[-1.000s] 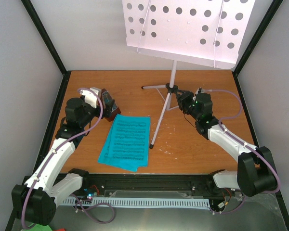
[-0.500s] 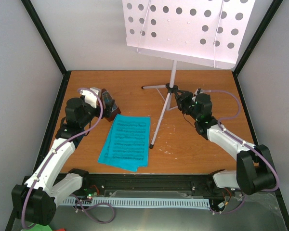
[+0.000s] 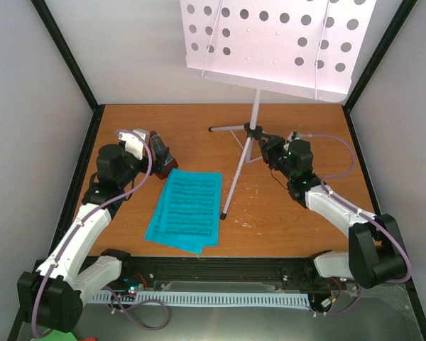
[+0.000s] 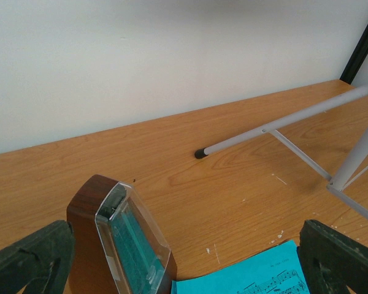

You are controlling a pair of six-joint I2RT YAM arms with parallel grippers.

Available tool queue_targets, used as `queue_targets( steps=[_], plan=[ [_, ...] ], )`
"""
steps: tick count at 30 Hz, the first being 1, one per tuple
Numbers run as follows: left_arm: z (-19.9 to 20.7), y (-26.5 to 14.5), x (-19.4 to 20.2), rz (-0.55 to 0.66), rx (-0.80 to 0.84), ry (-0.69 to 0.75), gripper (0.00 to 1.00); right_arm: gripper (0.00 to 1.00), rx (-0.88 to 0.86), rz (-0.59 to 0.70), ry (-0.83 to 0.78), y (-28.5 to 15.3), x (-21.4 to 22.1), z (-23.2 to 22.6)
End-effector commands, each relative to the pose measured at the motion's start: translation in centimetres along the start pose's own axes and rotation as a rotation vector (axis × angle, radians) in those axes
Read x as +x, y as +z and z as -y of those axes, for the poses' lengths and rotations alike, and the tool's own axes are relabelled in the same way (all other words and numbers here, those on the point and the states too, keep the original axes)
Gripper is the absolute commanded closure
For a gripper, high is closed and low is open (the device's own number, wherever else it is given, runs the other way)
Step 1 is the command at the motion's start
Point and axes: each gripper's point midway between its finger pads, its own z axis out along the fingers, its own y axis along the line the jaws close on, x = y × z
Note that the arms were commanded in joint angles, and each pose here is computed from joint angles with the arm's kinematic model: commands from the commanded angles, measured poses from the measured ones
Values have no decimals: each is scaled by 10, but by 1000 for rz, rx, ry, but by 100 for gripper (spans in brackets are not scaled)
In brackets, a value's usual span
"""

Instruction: Pack up the instrument practice props

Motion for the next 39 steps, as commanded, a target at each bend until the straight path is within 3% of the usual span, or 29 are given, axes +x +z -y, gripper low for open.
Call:
queue_targets(
  steps=[1, 12, 20, 27, 30, 34, 37, 39],
  plan=[
    [-1, 0, -7, 23, 7, 13, 1, 63, -12, 27, -29, -2, -6, -4],
    [0, 0, -7, 24, 10, 12, 0, 90, -31, 35, -236, -1, -8, -11],
    [1, 0, -8, 25, 16, 12, 0, 95, -25, 21, -721, -6, -3, -11],
    [2, 0, -8, 26, 21, 11, 1, 93, -12, -33, -1411, -13, 10, -19],
    [2, -1, -8, 26, 21, 10, 0, 92, 5, -70, -1622, -12, 14, -16],
    [1, -1, -8, 26, 16, 12, 1, 86, 41, -96, -1721, -5, 10, -14],
    [1, -1, -8, 24, 12, 12, 0, 75, 18, -70, -1691, -6, 10, -23],
    [0, 0, -6, 21, 10, 11, 1, 61, -19, -34, -1643, -12, 10, -36]
  ],
)
